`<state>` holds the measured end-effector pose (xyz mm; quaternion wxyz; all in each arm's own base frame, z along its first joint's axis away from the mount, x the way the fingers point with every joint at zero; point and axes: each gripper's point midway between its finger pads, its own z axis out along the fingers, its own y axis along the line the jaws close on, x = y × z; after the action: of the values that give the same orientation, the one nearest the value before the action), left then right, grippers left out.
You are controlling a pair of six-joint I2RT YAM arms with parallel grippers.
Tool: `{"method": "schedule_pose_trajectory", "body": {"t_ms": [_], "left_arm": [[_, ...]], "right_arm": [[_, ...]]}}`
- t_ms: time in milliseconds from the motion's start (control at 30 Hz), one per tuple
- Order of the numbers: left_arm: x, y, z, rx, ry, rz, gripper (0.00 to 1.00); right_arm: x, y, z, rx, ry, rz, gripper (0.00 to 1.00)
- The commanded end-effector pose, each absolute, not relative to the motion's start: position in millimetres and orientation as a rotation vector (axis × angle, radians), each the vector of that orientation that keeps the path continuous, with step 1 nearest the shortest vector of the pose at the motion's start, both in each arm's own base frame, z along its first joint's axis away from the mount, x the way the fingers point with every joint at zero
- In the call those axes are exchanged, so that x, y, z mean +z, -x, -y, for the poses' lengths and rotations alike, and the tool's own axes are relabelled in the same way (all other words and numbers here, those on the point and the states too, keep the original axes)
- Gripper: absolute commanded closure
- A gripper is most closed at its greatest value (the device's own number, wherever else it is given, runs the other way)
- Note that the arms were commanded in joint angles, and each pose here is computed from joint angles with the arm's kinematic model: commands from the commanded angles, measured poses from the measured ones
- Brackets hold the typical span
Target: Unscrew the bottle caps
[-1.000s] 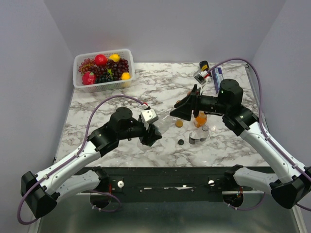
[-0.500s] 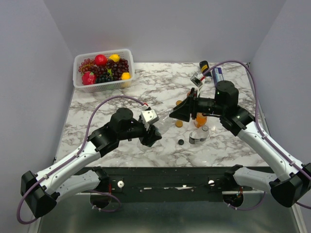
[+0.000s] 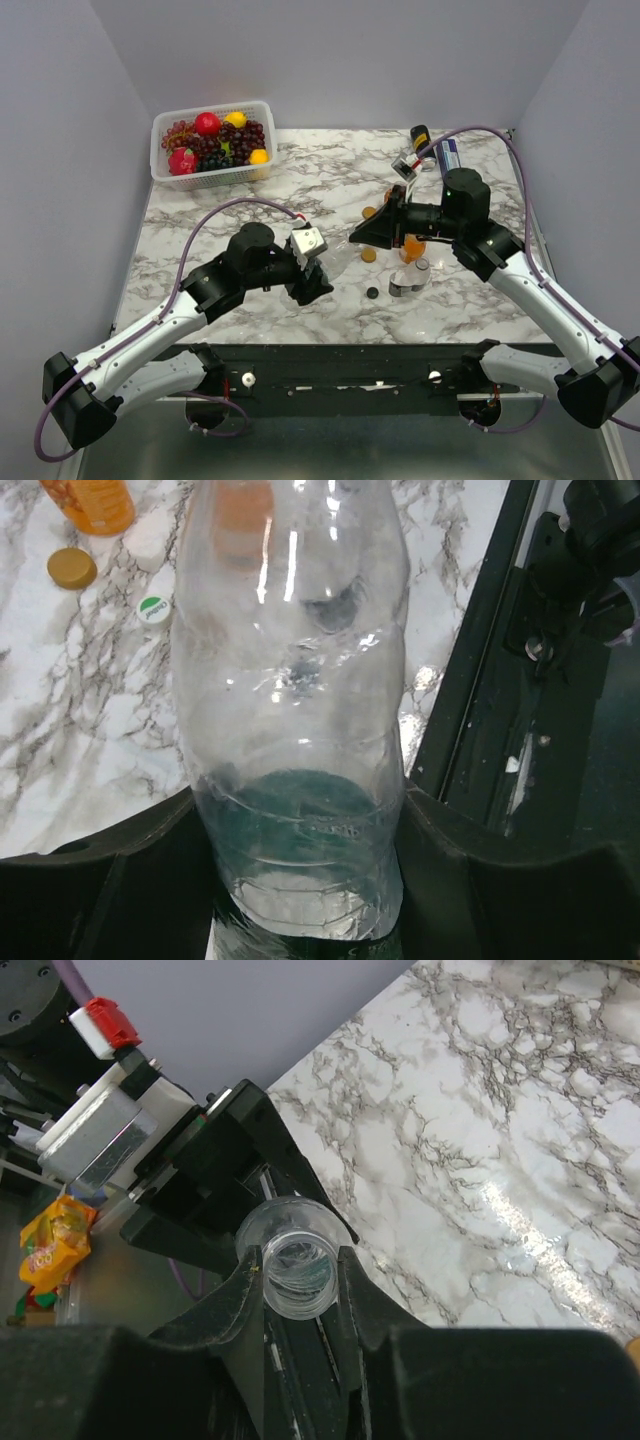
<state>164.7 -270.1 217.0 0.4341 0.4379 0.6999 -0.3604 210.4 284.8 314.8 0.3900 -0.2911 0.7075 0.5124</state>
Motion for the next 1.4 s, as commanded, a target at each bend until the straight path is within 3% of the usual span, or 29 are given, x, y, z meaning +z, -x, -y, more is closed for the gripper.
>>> {"method": "schedule_pose_trajectory", "body": {"t_ms": [0, 100, 333, 600, 867, 1367], "left_arm": [[227.5, -165.0, 272.8, -0.905, -1.076, -1.701, 0.15], [229.8, -163.2, 273.0, -0.914, -1.080, -1.684, 0.01], [241.5, -171.1, 265.2, -0.864, -1.004, -1.656, 0.01], [274.0, -195.6, 226.8, -0.673, -0.745, -1.556, 0.01], [272.3, -201.7, 220.0, -0.631, -0.705, -1.574, 0.01], [262.4, -200.5, 229.1, -0.658, -0.750, -1.608, 0.01]], "right_arm": [[310.7, -205.8, -282.2, 1.275, 0.757, -1.796, 0.99], [311.6, -210.5, -279.9, 1.242, 0.733, -1.795, 0.99], [309.1, -233.6, -266.8, 1.081, 0.624, -1.822, 0.99], [333.8, -271.0, -209.3, 0.656, 0.412, -1.845, 0.99], [334.1, -298.1, -144.3, 0.237, 0.217, -1.905, 0.99], [299.6, -347.8, -133.6, -0.062, 0.199, -2.003, 0.99]]}}
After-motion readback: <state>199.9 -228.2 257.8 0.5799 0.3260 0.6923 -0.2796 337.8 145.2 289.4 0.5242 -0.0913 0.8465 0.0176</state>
